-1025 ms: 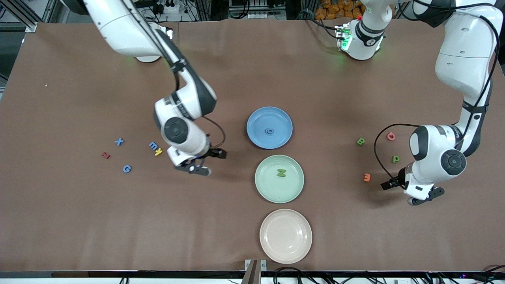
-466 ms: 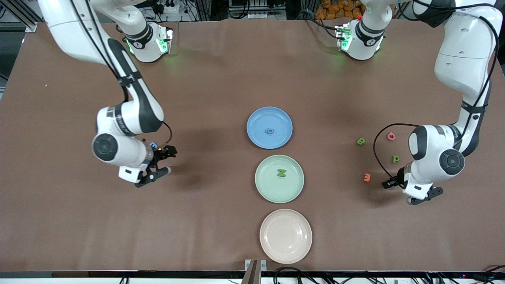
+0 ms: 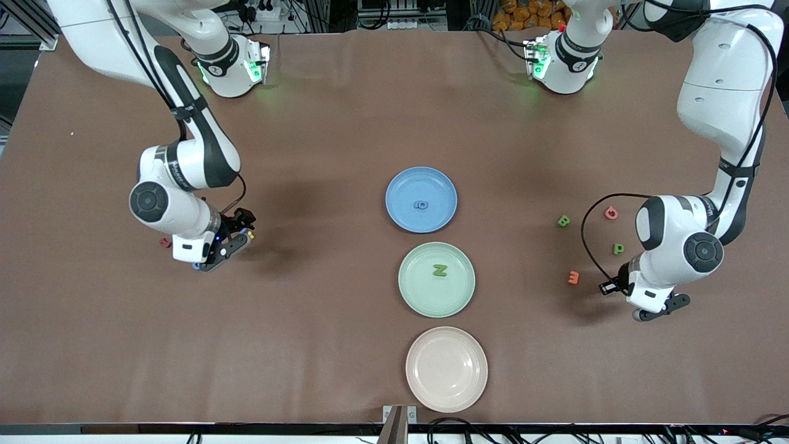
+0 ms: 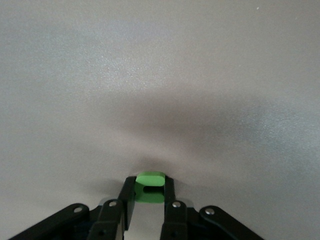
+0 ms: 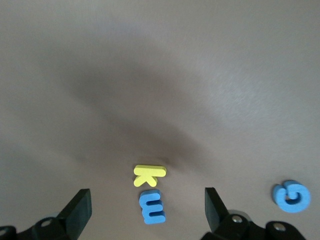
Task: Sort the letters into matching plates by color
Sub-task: 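Carry u to the green plate while the right gripper reaches blue m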
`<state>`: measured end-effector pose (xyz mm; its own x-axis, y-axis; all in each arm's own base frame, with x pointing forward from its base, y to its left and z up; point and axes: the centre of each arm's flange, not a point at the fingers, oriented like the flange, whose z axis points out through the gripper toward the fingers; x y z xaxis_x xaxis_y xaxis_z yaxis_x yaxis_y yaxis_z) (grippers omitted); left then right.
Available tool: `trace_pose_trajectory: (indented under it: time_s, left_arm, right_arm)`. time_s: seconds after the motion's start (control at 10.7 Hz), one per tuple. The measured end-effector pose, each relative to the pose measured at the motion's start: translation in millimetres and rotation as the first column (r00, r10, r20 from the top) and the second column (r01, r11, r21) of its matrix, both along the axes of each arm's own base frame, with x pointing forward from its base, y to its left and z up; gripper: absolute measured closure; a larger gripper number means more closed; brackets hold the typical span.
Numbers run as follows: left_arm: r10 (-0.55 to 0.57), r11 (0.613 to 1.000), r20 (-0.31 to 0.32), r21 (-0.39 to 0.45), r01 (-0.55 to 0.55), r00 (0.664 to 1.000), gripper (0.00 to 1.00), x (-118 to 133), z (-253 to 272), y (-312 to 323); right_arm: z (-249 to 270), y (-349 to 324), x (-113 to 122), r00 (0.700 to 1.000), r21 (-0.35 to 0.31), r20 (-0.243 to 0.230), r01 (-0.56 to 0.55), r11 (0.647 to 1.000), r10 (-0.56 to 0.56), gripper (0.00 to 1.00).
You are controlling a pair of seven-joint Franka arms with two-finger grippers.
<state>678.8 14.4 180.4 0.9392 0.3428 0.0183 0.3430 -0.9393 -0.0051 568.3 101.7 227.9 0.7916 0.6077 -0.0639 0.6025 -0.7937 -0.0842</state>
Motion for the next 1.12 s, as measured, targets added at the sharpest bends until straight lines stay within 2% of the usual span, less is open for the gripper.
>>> trace_pose_trajectory:
  time_s: [0.19,0.37,0.65,0.84,1.02,1.12]
  left_arm:
    - [-0.002,1.0,0.0,0.0,0.002,1.0,0.73,0,0,-1]
    - [-0.029,1.0,0.008,-0.003,0.029,1.0,0.73,1,2,-18]
    - [-0.136,0.991,0.042,-0.01,0.136,0.99,0.73,1,18,-112]
    - [-0.206,0.978,0.063,-0.011,0.207,0.977,0.73,-11,32,-186]
    - [-0.28,0.959,0.1,-0.01,0.283,0.955,0.73,-20,53,-243]
    - [-0.302,0.952,0.115,-0.01,0.305,0.946,0.73,-22,60,-260]
  right_arm:
    - [-27,-5,-23,0.999,-0.01,0.027,-0.036,0.999,0.037,0.0]
    - [-37,-3,-35,0.996,-0.034,0.029,-0.088,0.996,0.089,0.0]
    - [-45,-6,-45,0.986,-0.062,0.048,-0.155,0.986,0.158,0.0]
    - [-50,-9,-50,0.982,-0.073,0.052,-0.178,0.981,0.182,0.0]
    - [-53,-14,-53,0.978,-0.076,0.076,-0.188,0.979,0.194,0.0]
    - [-55,-14,-56,0.975,-0.077,0.081,-0.2,0.977,0.206,0.04]
